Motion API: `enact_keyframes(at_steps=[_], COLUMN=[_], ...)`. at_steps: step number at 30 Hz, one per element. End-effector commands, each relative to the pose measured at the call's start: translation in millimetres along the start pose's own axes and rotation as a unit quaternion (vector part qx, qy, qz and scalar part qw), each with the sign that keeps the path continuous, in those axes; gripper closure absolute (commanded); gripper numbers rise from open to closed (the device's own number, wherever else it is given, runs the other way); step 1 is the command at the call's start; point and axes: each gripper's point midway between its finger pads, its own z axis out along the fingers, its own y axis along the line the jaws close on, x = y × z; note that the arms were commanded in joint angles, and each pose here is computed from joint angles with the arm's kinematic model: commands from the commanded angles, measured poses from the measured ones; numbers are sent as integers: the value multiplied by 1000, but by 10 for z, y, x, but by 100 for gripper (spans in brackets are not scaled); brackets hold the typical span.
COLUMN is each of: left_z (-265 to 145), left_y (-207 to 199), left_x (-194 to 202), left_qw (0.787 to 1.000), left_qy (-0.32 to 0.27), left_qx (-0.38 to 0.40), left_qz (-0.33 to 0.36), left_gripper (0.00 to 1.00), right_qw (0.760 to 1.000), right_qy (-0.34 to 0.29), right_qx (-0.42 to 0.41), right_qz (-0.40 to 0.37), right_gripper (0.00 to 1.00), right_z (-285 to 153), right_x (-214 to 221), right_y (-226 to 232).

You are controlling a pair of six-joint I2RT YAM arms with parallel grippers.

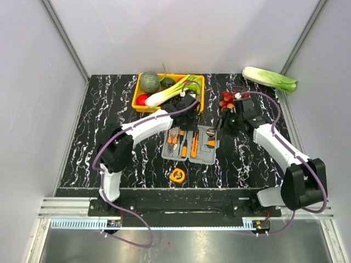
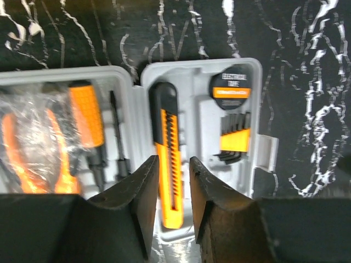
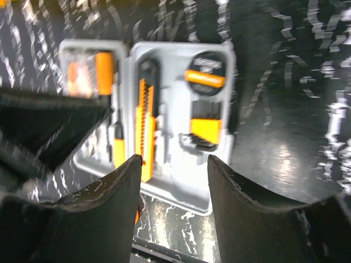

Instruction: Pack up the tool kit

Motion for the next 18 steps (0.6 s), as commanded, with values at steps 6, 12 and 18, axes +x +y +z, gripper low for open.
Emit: enact_keyframes(at_steps=[6, 12, 18], left_z=[270, 419, 476], left_y=[-17, -29, -58], left_x=[-215, -174, -95], left_qw=[996, 991, 988], left_qy=[11, 40, 55], left_qx=[87, 122, 145], left_qz=[33, 27, 28], left_gripper=[73, 79, 88], right_qw=[990, 987, 986], right_qy=[28, 52, 79], right_qx=[-99, -92, -77], right_qz=[-101, -119, -128], right_gripper=[48, 54, 63], right_z=[201, 455, 645], right_x=[566, 806, 1003], right_y=[679, 792, 806])
